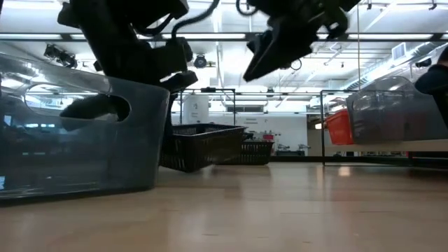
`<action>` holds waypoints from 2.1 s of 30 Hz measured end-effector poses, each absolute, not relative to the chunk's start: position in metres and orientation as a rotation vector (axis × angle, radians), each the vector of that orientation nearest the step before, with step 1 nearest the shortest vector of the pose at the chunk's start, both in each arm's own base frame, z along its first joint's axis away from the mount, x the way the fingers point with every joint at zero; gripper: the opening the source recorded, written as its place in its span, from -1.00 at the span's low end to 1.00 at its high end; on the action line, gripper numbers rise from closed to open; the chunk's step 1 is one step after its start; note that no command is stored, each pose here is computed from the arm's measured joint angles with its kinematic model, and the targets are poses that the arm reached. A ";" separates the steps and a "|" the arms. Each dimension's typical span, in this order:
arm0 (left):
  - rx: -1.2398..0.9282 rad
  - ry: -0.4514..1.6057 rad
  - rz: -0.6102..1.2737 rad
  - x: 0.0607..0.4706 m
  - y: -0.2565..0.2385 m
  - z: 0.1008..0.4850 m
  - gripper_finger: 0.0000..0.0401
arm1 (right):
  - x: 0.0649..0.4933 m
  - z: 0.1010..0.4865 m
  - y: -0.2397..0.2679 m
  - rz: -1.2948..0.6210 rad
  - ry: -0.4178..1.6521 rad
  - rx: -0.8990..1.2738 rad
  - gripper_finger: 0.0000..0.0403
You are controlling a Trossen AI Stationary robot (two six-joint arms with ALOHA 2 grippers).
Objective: Stack baskets on shelf by color
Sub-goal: Stack bottom black bin on top of the black bin on the shelf
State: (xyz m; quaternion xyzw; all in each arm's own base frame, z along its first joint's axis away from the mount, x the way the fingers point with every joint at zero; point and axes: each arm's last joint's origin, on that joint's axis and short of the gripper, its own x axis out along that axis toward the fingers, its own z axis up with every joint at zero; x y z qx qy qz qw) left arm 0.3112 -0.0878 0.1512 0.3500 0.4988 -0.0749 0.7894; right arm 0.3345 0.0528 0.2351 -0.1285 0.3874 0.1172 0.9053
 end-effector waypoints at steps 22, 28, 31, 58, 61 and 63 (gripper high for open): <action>0.696 0.818 -0.501 0.324 -0.106 0.160 -0.97 | 0.344 0.190 0.099 0.349 0.884 -0.307 -0.25; 0.698 0.808 -0.519 0.322 -0.113 0.161 -0.97 | 0.348 0.194 0.103 0.372 0.818 -0.302 -0.21; 0.697 0.807 -0.523 0.321 -0.115 0.160 -0.97 | 0.349 0.196 0.105 0.376 0.790 -0.321 -0.19; 0.667 0.792 -0.499 0.323 -0.117 0.161 -0.97 | 0.362 0.152 0.109 0.297 0.897 -0.202 -0.21; 0.655 0.793 -0.494 0.323 -0.117 0.161 -0.97 | 0.361 0.151 0.108 0.297 0.912 -0.204 -0.31; 0.654 0.793 -0.494 0.323 -0.117 0.162 -0.96 | 0.360 0.151 0.109 0.297 0.916 -0.204 -0.44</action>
